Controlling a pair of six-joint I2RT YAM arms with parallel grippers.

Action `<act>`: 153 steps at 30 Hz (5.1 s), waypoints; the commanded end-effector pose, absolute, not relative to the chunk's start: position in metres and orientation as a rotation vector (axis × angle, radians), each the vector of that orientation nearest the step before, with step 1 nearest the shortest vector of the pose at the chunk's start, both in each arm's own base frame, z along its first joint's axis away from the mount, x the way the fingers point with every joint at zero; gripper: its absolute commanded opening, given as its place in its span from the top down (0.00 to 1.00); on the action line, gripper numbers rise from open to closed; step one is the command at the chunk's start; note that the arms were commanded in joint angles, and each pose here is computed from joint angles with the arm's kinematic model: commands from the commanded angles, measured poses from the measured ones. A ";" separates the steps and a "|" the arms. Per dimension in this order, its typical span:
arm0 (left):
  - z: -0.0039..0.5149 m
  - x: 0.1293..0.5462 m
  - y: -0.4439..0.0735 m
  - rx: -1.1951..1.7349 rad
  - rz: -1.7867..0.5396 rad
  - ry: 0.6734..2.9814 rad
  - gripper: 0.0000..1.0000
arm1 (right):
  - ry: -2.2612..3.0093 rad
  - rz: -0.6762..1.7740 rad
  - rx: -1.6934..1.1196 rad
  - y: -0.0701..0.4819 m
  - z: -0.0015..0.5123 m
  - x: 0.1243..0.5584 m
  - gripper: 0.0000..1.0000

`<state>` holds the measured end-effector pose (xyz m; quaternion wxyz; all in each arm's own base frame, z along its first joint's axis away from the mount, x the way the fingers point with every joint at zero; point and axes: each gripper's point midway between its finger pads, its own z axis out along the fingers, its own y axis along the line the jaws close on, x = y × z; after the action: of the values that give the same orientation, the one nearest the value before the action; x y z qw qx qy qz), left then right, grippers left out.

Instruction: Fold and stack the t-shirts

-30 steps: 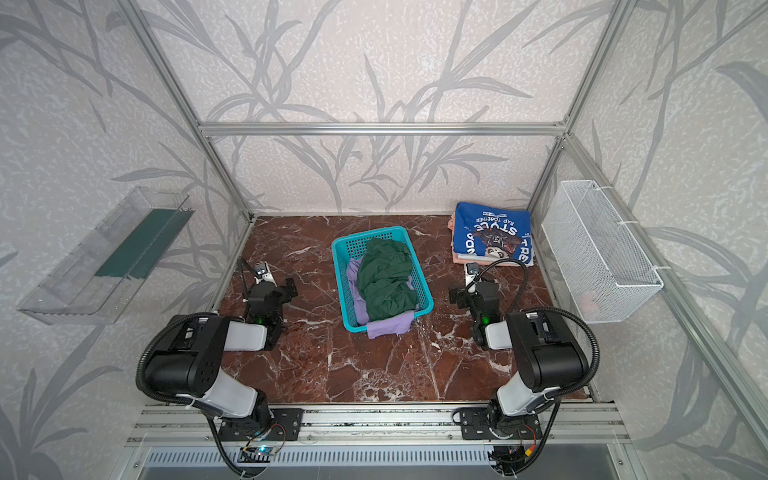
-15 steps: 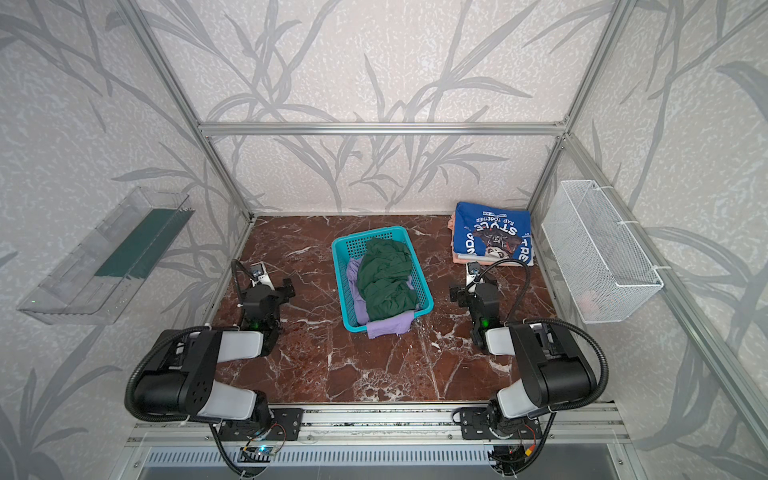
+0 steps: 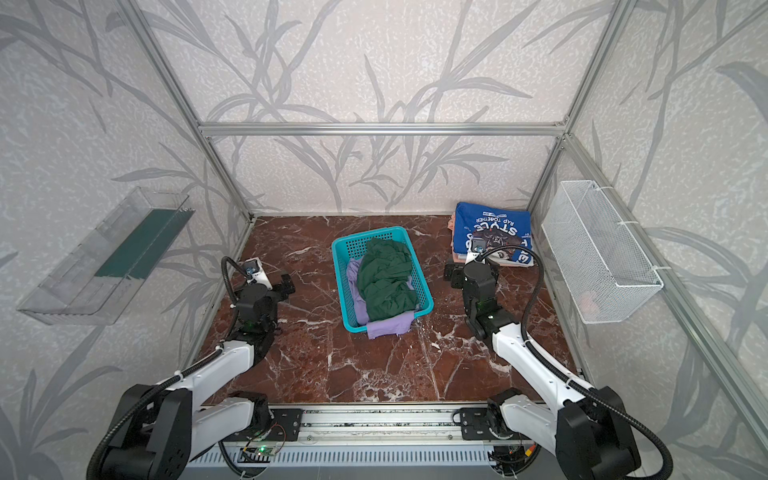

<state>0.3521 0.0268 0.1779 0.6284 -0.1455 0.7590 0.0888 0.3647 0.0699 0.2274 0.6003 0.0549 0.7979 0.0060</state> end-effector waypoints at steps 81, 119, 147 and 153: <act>0.190 0.335 -0.178 0.170 -0.268 2.147 0.01 | 2.172 0.012 0.493 0.014 0.277 0.300 1.00; 0.186 0.343 -0.196 0.139 -0.318 2.164 0.01 | 2.529 0.401 -0.277 0.218 0.158 0.352 0.18; 0.183 0.322 -0.158 0.039 -0.241 2.121 0.01 | 2.720 0.314 -0.449 0.280 0.068 0.381 0.56; 0.183 0.318 -0.159 0.084 -0.232 2.139 0.01 | 2.754 0.248 -0.415 0.279 0.062 0.391 0.93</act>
<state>0.3207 -0.1637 0.1802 0.4744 0.0300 0.8736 -0.1041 0.3919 0.2804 0.0632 0.1855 -0.1466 0.9661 0.1036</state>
